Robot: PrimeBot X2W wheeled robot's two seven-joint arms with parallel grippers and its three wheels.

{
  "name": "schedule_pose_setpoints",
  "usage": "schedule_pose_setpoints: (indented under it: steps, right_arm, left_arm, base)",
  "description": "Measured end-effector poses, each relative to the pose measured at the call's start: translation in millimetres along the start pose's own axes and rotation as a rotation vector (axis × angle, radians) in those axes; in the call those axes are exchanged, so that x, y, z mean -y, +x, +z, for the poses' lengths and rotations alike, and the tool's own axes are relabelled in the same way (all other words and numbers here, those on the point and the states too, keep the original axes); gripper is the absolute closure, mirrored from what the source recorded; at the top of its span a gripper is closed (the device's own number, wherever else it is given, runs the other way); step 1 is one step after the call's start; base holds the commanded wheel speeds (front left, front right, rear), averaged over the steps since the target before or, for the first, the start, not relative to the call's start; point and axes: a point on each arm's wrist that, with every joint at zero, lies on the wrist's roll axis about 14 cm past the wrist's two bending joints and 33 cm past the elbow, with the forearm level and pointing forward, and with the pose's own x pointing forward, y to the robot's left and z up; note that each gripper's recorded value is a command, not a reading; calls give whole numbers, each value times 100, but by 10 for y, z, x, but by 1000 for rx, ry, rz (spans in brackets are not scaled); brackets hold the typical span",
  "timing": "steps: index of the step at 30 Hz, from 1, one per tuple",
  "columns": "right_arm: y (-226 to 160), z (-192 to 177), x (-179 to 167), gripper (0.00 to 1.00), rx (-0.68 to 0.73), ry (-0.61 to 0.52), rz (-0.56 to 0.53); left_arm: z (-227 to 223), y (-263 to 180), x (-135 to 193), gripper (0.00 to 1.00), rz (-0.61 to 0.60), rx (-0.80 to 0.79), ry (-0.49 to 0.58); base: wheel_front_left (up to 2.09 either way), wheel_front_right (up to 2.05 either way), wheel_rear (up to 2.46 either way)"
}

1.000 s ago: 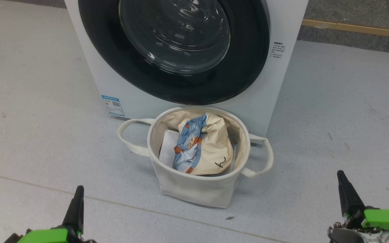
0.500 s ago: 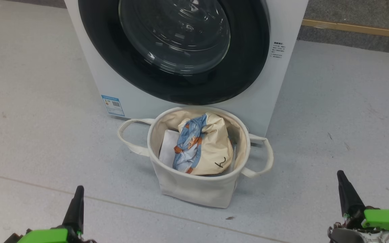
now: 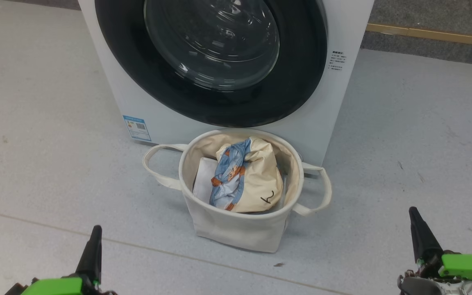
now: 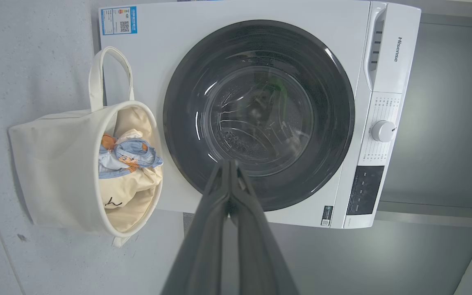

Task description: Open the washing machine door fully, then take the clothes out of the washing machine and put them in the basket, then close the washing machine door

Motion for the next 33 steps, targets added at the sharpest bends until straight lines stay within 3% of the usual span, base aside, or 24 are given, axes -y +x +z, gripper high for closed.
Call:
schedule_pose_setpoints:
  steps: [33]
  right_arm:
    - [0, 0, 0, 100, 0, 0, 0]
  left_arm:
    - [0, 0, 0, 100, 0, 0, 0]
  base:
    - [0, 0, 0]
